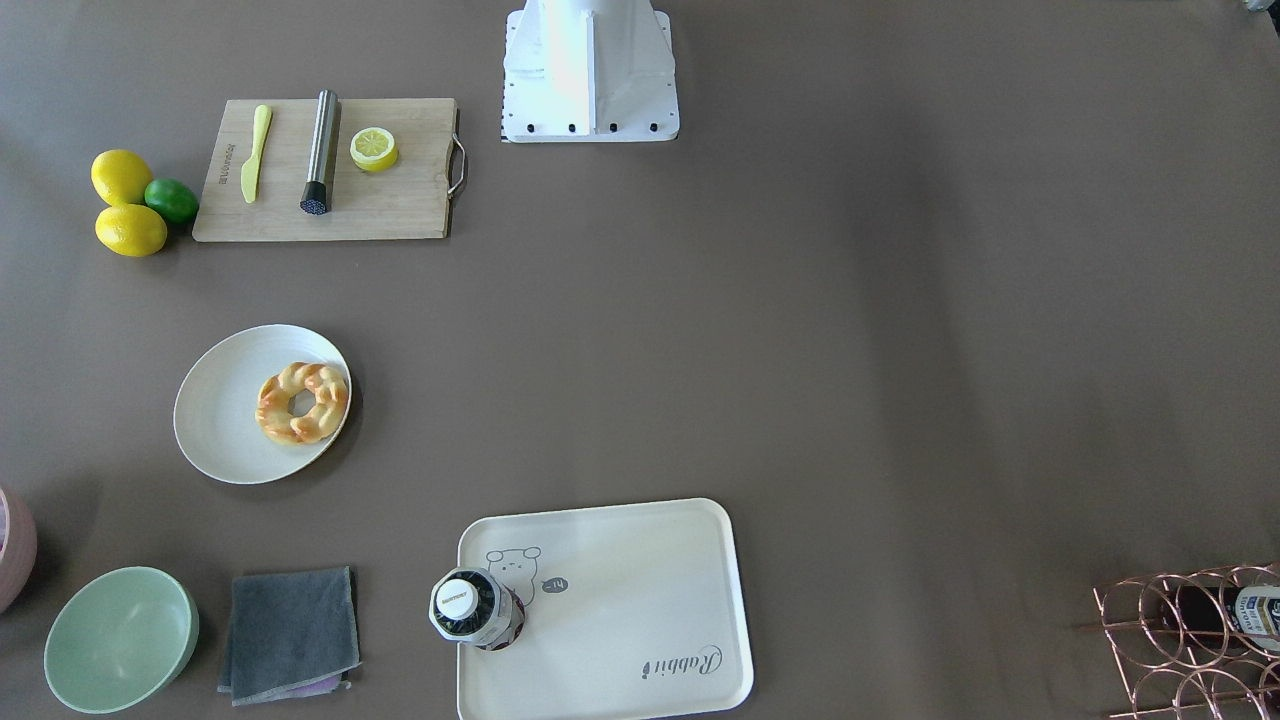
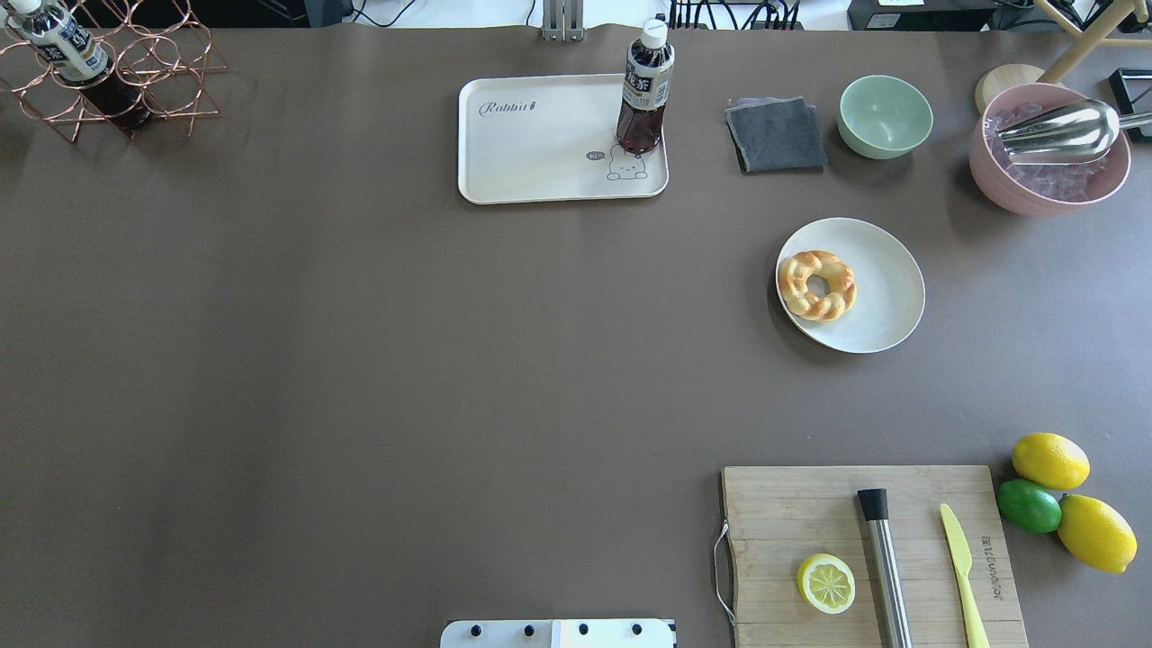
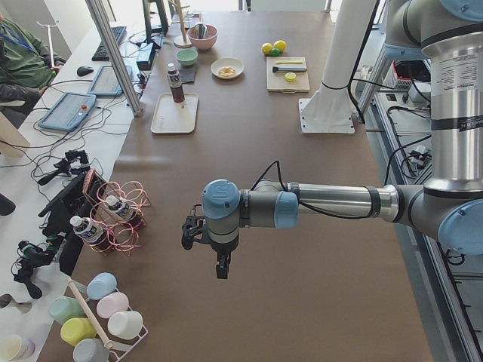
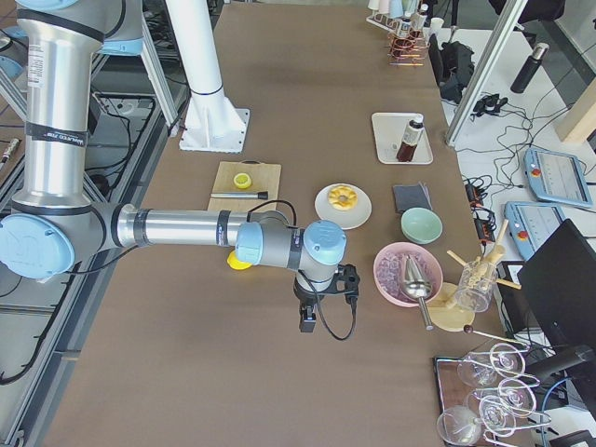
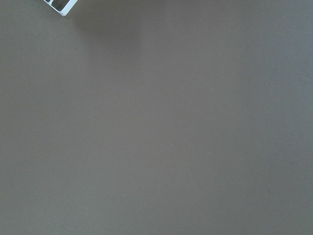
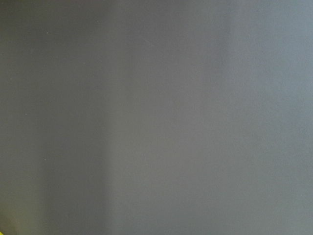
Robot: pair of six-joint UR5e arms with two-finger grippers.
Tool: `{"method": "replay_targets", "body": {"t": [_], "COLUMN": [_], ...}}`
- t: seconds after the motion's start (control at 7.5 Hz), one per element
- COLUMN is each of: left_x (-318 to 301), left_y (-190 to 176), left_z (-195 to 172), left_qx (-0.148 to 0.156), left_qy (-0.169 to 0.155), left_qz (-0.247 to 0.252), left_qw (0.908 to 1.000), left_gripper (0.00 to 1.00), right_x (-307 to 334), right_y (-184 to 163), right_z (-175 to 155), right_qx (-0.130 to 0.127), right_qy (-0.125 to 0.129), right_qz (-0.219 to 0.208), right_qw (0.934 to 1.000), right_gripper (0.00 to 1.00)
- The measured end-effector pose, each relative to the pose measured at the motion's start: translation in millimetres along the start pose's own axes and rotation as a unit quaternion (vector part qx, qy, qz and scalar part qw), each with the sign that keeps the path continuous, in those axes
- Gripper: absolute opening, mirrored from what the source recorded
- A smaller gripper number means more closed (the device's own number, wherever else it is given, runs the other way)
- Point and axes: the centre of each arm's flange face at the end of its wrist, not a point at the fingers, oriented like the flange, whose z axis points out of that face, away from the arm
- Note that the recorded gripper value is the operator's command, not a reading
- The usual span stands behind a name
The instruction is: Place donut on tray
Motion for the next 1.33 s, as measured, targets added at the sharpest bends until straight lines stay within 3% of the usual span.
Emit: {"method": "replay_targets", "body": {"t": [0.8,1.33], "left_x": [8,11], "left_y": [-10,-12], "left_z": [-9,-8], "left_qx": [0.049,0.05], "left_qy": [-0.002,-0.001], "left_qz": [0.045,0.047], "left_qw": [0.9978,0.9976], "left_gripper": [0.98,0.98], "right_x": [-5,-31], "right_y": [-3,-11], "right_z": [-5,-32], "right_qx": [0.007,0.065], "right_qy": [-0.003,-0.015], "right_qz": [-0.002,-0.054], "right_qw": [1.0,0.9963], "right_gripper": [1.0,1.0]}}
